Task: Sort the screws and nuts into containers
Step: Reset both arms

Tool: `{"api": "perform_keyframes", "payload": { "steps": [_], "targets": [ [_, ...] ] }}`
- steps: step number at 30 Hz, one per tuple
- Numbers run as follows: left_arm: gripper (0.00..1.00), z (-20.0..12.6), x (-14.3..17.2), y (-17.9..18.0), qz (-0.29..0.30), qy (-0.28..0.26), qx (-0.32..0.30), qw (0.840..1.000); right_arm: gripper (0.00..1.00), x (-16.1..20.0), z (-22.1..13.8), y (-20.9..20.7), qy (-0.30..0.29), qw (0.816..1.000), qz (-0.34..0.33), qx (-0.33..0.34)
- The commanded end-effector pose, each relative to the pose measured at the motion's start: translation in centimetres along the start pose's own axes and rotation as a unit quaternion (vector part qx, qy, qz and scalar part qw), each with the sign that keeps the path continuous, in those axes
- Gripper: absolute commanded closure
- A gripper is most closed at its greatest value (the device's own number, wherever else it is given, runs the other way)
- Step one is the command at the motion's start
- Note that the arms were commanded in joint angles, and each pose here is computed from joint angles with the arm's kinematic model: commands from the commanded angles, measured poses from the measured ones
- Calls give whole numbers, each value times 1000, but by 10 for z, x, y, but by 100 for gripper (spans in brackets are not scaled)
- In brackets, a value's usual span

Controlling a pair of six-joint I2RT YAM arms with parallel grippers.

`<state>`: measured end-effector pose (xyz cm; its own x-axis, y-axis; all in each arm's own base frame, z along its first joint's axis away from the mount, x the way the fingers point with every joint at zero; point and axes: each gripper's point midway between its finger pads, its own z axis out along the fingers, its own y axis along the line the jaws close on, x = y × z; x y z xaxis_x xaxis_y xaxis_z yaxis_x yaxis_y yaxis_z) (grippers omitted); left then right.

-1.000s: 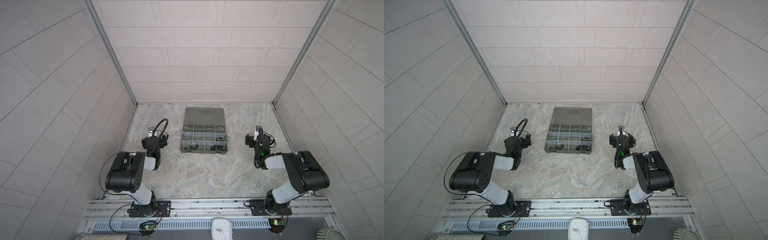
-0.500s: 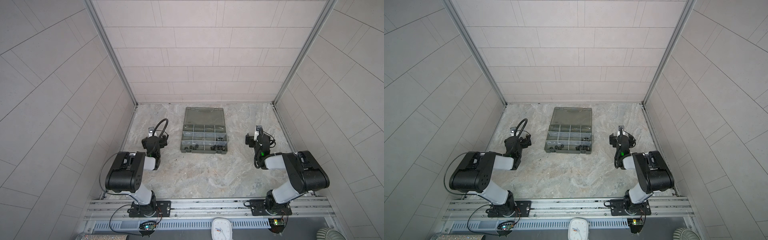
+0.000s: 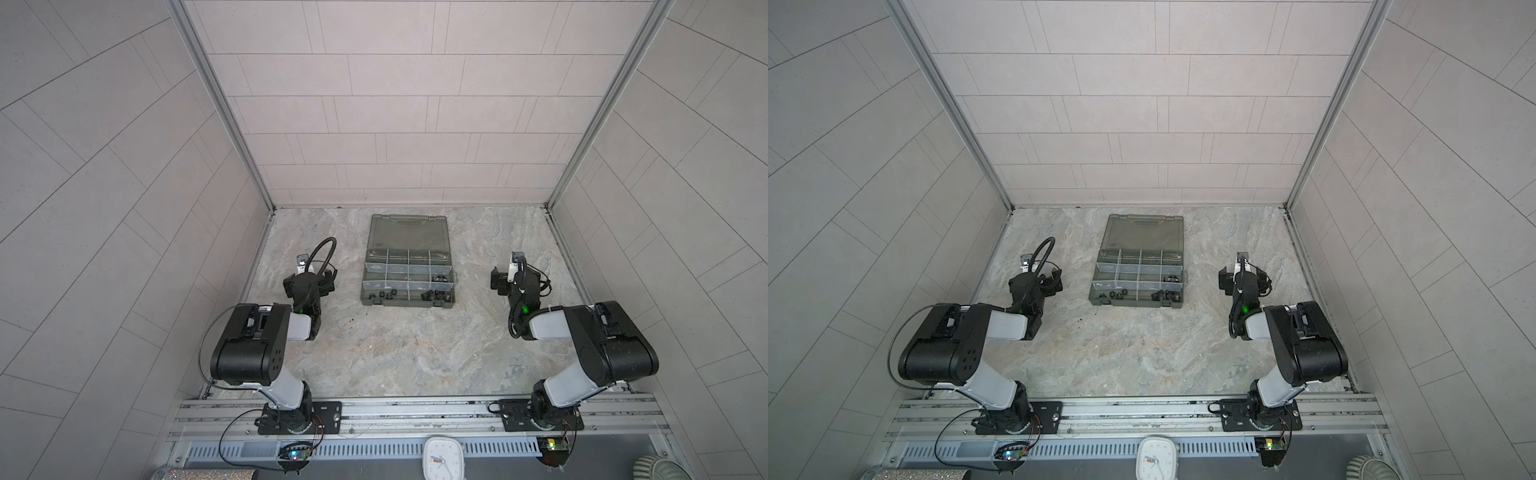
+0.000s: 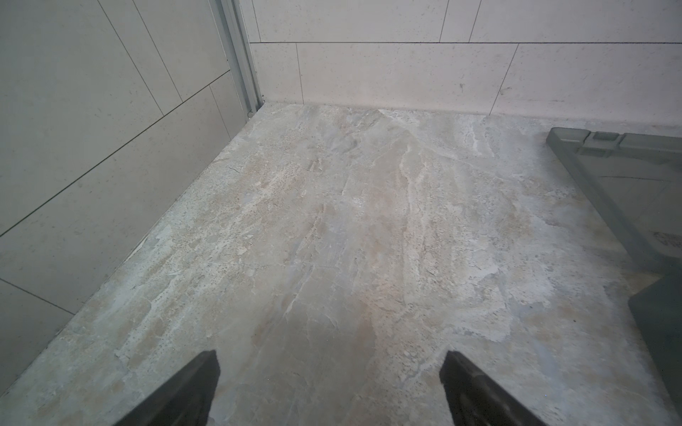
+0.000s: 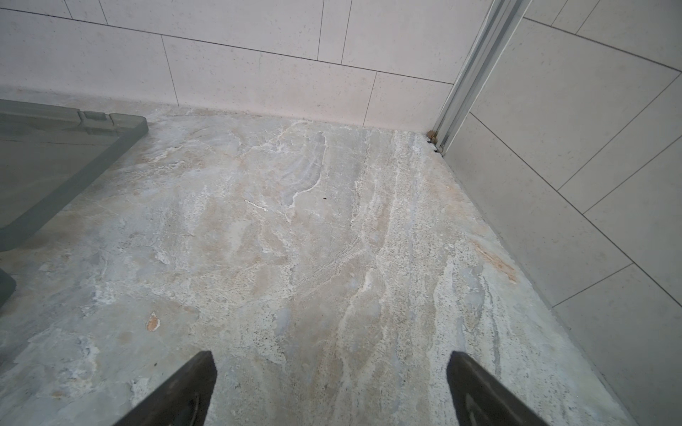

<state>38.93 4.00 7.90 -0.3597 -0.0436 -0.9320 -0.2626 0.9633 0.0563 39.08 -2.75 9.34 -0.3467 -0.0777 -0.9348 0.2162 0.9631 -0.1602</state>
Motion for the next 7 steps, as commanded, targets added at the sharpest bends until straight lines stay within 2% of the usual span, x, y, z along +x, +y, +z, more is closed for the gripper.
{"api": "perform_keyframes", "payload": {
  "steps": [1, 7],
  "targets": [
    [0, 1, -9, 2, -9, -15, -3, 1000, 1, 2, 2, 1, 2, 1000, -4, -3],
    [0, 1, -9, 3, -9, -16, -4, 1000, 1, 2, 2, 0, 4, 1000, -2, -5]
  ]
}}
